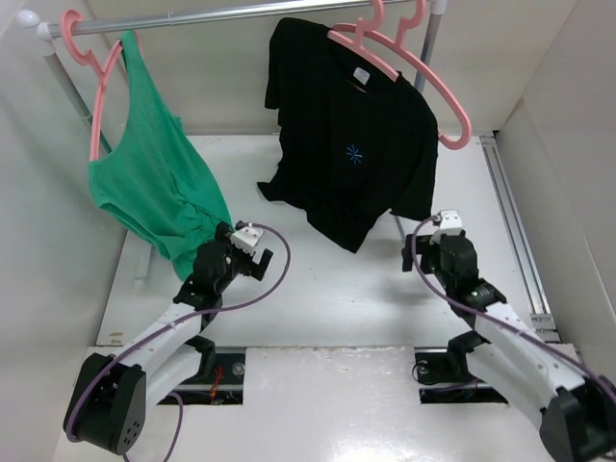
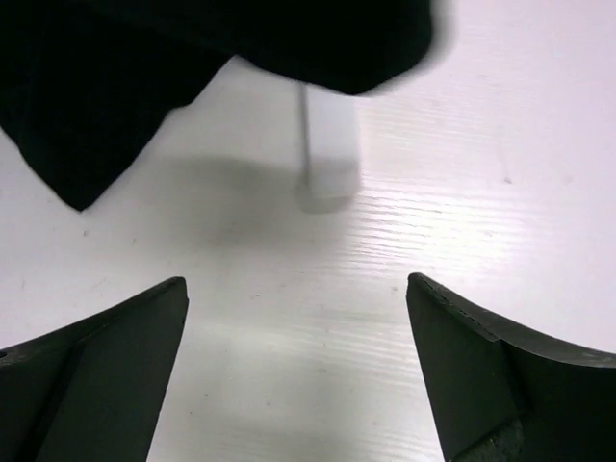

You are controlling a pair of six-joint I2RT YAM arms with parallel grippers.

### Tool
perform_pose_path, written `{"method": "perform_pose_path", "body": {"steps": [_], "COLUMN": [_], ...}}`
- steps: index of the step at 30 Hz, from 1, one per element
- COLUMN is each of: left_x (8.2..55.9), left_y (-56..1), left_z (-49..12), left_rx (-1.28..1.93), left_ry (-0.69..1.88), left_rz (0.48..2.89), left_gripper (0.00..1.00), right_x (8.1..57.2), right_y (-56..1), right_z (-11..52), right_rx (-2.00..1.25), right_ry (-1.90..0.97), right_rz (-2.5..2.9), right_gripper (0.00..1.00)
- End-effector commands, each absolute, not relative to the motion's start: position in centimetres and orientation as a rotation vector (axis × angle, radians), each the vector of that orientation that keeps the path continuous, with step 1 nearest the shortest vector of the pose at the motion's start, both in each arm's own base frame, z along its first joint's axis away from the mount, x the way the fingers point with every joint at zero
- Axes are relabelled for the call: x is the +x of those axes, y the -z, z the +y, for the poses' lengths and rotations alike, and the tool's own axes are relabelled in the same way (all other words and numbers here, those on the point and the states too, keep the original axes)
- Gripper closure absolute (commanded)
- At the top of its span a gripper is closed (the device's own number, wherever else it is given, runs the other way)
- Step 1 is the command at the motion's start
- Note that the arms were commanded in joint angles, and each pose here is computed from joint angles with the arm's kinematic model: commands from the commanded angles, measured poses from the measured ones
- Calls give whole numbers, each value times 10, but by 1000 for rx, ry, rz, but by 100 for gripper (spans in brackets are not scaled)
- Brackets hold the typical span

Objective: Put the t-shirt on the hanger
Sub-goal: Hang the hanger with tshirt onto the clothesline

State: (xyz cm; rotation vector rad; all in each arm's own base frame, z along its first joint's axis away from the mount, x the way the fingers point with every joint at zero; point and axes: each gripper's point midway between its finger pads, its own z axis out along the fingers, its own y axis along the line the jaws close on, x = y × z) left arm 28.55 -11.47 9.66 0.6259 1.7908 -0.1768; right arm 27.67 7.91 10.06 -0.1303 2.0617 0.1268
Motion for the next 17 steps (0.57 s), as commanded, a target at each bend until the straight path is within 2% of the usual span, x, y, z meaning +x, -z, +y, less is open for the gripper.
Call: {"method": "perform_pose_path", "body": {"steps": [1,17], "left_x": [291,291], "left_y": [-112,-112], "left_z": [-114,-114], "left_rx": [586,586], "left_ry": [162,162], "left_rz": [1730,1730], "left_gripper": [0,0], "right_x": [279,271], "right_y": [-125,-127], "right_z": [59,46], "right_rx": [108,234], "right_ry": [-124,-114], "right_rz": [1936,1941], "right_gripper": [0,0]}}
